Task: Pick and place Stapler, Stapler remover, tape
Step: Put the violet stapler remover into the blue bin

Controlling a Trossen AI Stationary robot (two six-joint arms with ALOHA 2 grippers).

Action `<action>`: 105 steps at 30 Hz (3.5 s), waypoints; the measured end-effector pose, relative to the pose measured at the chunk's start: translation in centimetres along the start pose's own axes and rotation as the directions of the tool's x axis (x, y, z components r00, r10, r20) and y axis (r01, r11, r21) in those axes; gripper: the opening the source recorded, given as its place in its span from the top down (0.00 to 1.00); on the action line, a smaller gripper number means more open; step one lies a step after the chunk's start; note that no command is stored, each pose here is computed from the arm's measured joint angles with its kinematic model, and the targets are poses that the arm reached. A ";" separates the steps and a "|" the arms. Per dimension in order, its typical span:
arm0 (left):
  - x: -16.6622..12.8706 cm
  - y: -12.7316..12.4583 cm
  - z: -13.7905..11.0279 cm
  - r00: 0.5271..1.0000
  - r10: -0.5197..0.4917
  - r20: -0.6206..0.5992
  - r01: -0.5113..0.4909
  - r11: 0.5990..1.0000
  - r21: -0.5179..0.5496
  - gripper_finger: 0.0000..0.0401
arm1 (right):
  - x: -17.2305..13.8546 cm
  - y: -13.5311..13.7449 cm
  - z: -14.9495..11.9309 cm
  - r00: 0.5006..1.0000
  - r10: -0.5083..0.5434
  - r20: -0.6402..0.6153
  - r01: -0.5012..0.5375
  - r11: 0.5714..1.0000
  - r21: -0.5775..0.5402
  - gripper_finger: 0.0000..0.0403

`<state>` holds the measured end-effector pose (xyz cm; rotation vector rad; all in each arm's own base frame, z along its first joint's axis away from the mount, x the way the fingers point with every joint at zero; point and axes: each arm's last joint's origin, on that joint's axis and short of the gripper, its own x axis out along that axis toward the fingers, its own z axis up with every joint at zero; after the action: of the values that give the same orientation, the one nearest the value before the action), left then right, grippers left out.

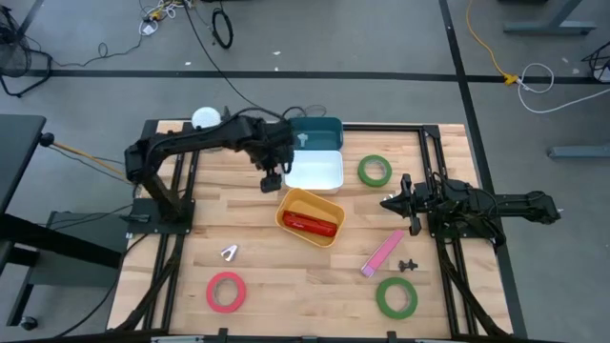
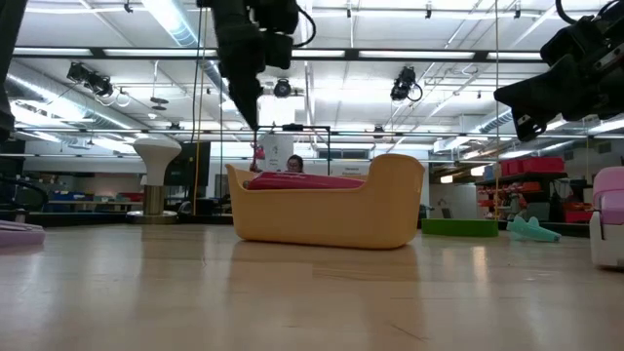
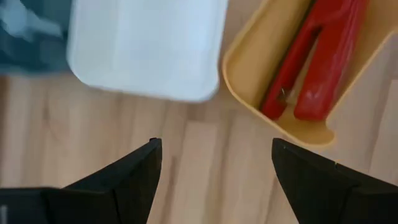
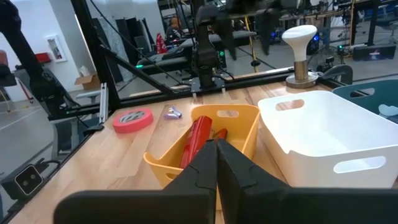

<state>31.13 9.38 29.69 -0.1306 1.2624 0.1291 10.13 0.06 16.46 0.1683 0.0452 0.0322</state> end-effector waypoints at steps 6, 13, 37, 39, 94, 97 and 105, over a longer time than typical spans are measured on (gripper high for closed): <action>0.8 -2.0 -3.5 0.999 -0.020 -0.035 0.018 0.999 -0.042 0.25 | 0.0 0.0 0.0 1.000 0.000 0.000 0.000 1.000 0.000 0.98; 0.8 -3.8 -7.1 0.997 -0.036 -0.069 0.027 0.992 -0.122 0.25 | 0.0 0.0 0.0 1.000 0.000 0.000 0.000 1.000 0.000 0.98; 1.5 -8.0 -12.6 0.984 -0.066 -0.163 0.011 0.949 -0.316 0.25 | 0.0 0.0 0.0 1.000 -0.001 0.000 0.001 1.000 0.000 0.98; 1.5 -8.1 -12.7 0.983 -0.064 -0.173 -0.002 0.934 -0.358 0.25 | 0.0 0.0 0.0 1.000 0.000 0.000 0.000 1.000 0.000 0.98; 8.1 -18.5 -14.5 0.912 -0.052 -0.408 -0.226 0.765 -0.603 0.25 | 0.0 0.0 0.0 1.000 0.000 0.000 0.000 1.000 0.000 0.98; 8.7 -18.5 -14.5 0.905 -0.033 -0.425 -0.251 0.765 -0.594 0.25 | 0.0 0.0 0.0 1.000 0.000 0.000 0.000 1.000 0.000 0.98; 9.9 -18.7 -14.6 0.891 -0.005 -0.454 -0.279 0.784 -0.555 0.25 | 0.0 0.0 0.0 1.000 0.000 0.000 0.000 1.000 0.000 0.98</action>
<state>23.55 -11.23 16.43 -0.6598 1.6430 0.6780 10.13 0.06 16.47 0.1682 0.0451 0.0318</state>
